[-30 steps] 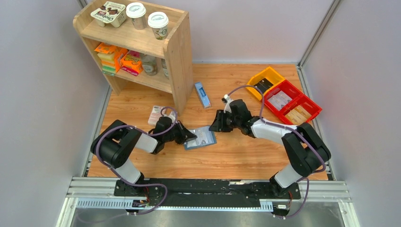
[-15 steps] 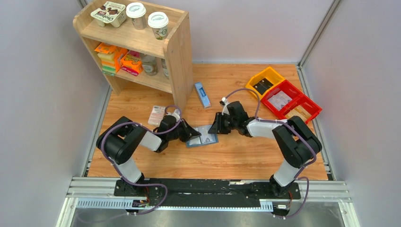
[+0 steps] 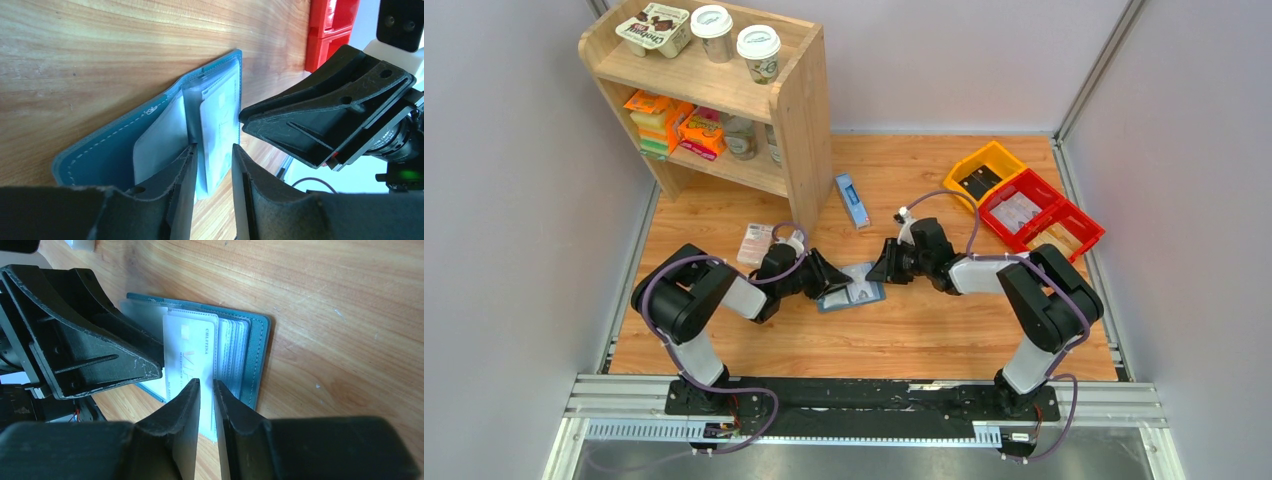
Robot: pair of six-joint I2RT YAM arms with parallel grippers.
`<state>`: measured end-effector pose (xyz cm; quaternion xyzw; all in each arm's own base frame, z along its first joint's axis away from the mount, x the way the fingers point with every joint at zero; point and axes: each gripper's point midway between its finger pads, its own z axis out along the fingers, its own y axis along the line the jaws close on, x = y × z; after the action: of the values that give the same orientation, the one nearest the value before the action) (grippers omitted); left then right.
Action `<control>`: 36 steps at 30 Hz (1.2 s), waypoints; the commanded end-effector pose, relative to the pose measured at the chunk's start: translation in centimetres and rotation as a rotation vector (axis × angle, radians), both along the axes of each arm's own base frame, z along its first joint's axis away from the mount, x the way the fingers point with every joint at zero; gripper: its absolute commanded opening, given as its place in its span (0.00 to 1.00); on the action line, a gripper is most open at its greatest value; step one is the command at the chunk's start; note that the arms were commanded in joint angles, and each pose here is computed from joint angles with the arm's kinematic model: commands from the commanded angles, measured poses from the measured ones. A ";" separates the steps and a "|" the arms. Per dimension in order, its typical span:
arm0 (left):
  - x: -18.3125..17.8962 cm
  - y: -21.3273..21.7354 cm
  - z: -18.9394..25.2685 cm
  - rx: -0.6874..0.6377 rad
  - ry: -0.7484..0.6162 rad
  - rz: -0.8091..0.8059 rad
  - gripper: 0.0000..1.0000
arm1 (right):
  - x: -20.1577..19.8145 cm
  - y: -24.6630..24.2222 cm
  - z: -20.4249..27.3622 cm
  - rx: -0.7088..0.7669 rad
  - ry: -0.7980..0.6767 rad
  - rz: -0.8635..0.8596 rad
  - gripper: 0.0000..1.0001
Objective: Take the credit cards out of the card holder
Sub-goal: Remove the credit card from the card holder.
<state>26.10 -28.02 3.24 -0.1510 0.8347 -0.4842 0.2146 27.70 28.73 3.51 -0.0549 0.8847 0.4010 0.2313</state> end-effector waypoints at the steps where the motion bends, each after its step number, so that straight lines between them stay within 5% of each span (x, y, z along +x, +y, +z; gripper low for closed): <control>1: 0.4 -0.7 1.3 -0.060 -0.037 -0.008 0.35 | -1.6 -1.3 -3.4 -0.072 0.081 -0.011 0.24; 6: 0.4 -0.8 3.7 -0.158 -0.112 0.005 0.11 | -1.6 -1.5 -3.9 -0.079 0.090 -0.014 0.23; 11: 0.0 -0.7 3.8 -0.197 -0.116 0.012 0.04 | -1.7 -1.6 -4.3 -0.085 0.098 -0.013 0.23; 18: 0.4 -1.4 4.3 -0.237 -0.123 -0.009 0.07 | -1.8 -1.7 -4.5 -0.090 0.097 -0.009 0.23; 26: 0.7 -1.8 3.4 -0.207 -0.087 -0.016 0.25 | -1.9 -1.8 -4.8 -0.095 0.102 -0.010 0.23; 36: 1.2 -2.4 3.2 -0.209 -0.076 -0.027 0.28 | -1.9 -1.9 -5.5 -0.106 0.119 -0.016 0.22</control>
<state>26.67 -29.19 4.53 -0.1677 0.7904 -0.5501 0.2109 28.59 28.56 2.68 -0.0454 0.8805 0.4069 0.2389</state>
